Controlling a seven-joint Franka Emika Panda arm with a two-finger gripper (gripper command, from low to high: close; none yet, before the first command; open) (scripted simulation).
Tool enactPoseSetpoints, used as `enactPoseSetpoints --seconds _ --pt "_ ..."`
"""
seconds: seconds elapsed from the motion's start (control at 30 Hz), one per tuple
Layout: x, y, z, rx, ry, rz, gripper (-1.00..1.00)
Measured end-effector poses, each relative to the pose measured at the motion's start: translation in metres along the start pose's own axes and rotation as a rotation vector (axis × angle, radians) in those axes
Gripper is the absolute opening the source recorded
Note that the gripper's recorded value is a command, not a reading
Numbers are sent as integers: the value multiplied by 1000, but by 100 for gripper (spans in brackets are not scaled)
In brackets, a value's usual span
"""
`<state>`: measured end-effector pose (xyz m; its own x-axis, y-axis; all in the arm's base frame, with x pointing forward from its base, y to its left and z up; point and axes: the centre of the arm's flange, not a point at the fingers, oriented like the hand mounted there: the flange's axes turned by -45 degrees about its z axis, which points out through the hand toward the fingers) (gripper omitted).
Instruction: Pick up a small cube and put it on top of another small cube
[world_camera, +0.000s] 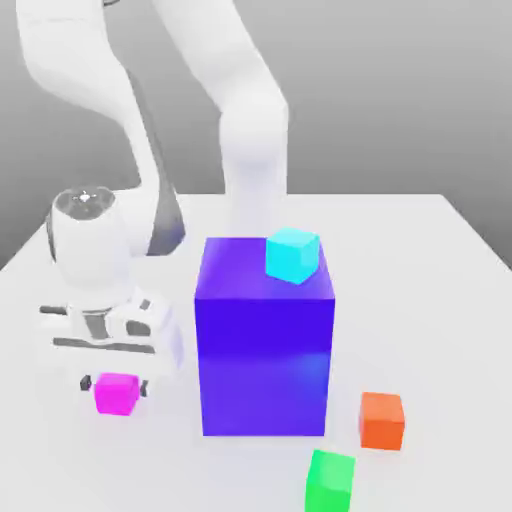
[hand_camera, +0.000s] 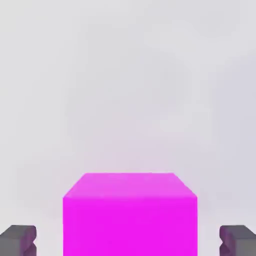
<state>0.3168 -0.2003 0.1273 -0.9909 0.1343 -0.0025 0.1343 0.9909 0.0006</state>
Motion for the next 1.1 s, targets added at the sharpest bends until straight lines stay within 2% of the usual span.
enactPoseSetpoints --seconds 0.17,0.53,0.8,1.1 --pt "0 0 -1 1 1 0 -100" --pt "-7 -3 -73 15 -16 29 -100" --pt "-55 19 -128 59 -79 404 -100" --pt "-102 80 -171 48 -137 825 -100"
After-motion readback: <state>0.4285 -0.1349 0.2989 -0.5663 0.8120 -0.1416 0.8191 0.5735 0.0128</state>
